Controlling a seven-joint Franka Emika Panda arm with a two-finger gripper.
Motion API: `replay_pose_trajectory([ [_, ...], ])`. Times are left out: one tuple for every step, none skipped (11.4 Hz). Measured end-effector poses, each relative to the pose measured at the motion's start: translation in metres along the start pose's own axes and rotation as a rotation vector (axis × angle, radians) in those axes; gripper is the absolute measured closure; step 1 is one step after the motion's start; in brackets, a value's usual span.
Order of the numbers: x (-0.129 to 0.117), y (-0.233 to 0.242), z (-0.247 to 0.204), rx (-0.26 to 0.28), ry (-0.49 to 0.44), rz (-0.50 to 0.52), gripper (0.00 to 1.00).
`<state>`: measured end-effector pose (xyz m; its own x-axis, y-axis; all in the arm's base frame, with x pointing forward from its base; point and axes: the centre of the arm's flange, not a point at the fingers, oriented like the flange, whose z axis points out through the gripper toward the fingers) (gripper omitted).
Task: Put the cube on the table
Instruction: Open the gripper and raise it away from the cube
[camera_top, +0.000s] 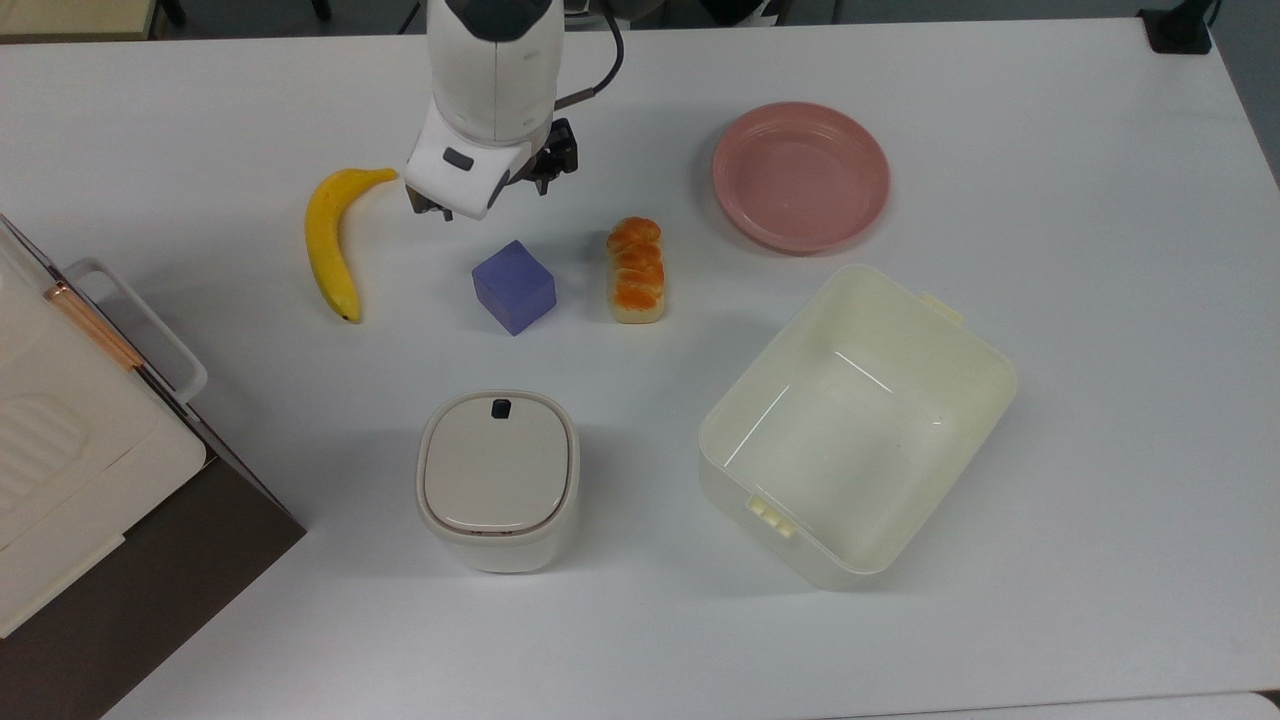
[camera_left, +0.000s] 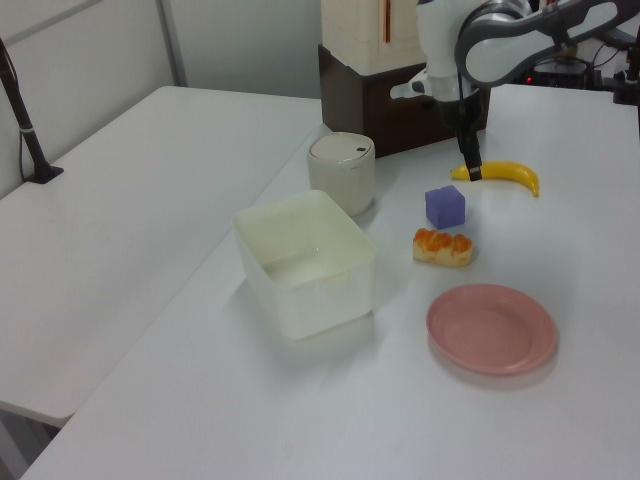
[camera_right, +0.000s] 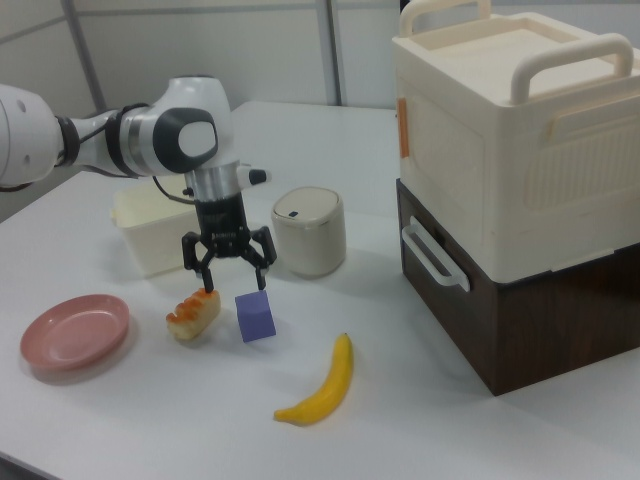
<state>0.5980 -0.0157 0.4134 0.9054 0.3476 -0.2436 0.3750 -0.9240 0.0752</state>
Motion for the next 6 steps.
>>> replay_pose_trajectory([
  [0.002,0.002,-0.011,-0.008,0.021,0.012,0.00],
  [0.003,0.004,-0.026,-0.016,0.045,0.069,0.00],
  [0.003,0.004,-0.045,-0.018,0.059,0.167,0.00],
  [0.001,0.003,-0.071,-0.021,0.085,0.271,0.00],
  [-0.004,0.002,-0.098,-0.026,0.124,0.338,0.00],
  [-0.016,0.002,-0.123,-0.024,0.165,0.379,0.00],
])
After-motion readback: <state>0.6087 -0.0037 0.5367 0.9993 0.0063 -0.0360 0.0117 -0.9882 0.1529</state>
